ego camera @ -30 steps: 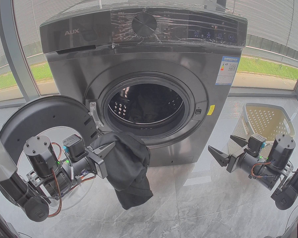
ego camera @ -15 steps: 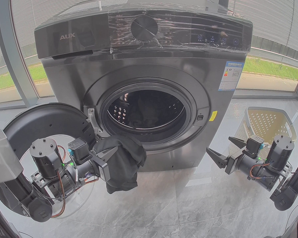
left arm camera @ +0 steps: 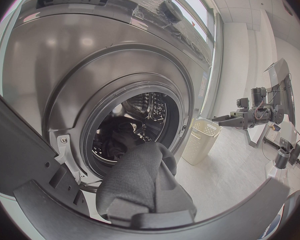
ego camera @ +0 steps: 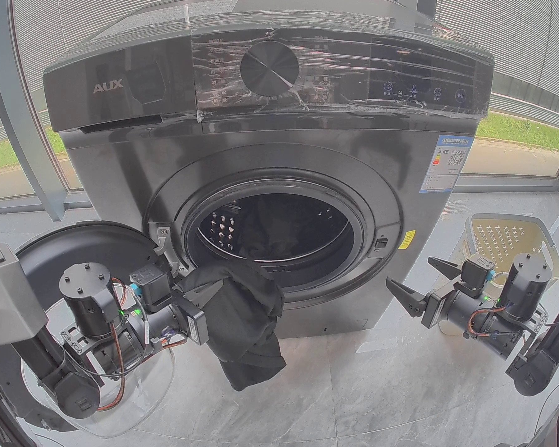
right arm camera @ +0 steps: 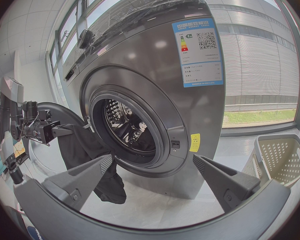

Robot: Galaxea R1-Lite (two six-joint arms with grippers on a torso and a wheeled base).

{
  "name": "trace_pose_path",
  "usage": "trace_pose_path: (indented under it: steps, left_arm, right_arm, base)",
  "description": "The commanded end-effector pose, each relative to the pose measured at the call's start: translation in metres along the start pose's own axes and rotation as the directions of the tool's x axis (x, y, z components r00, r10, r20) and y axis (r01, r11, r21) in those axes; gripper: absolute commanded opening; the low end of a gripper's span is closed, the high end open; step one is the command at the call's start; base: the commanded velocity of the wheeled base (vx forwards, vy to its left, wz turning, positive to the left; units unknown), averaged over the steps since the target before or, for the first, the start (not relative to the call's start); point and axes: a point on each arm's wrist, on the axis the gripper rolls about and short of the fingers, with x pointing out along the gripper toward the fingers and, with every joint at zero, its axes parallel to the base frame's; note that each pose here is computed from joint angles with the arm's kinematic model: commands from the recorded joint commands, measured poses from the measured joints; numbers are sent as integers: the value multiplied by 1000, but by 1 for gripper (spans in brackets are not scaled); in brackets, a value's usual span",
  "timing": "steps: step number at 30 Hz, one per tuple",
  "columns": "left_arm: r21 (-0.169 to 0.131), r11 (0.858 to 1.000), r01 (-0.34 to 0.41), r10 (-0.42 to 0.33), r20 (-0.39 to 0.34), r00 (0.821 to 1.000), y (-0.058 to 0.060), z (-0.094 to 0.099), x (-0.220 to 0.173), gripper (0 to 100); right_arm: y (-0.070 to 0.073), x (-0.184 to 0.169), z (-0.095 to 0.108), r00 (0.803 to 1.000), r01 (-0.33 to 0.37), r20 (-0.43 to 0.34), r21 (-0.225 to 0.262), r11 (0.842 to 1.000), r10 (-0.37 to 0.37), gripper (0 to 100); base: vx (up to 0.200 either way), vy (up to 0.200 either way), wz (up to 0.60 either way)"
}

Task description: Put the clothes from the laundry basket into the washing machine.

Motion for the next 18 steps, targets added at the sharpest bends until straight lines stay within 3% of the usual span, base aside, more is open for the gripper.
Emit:
trace_pose_path:
  steps: [1,4,8,18]
  left_arm:
    - [-1,1000,0,0,-9,1000,0,-2,1,0]
    - [-2,1000,0,0,-15,1000,0,-4,2,0]
    - [-2,1000,2,-2,-12,1000,-1,-4,3,0]
    - [-1,1000,16,-16,-26,1000,-5,-6,2,0]
  right_arm:
    - [1,0,-1,1000,-5,-4,0,1000,5,100]
    - [2,0,-1,1000,-6,-4,1,1000,6,100]
    - [2,0,-1,1000,-6,-4,1,1000,6,100]
    - [1,1,-2,1000,-6,-7,2,1000,6,100]
  base:
    - [0,0,0]
    - [0,0,0]
    - [200,0,0]
    - [0,0,0]
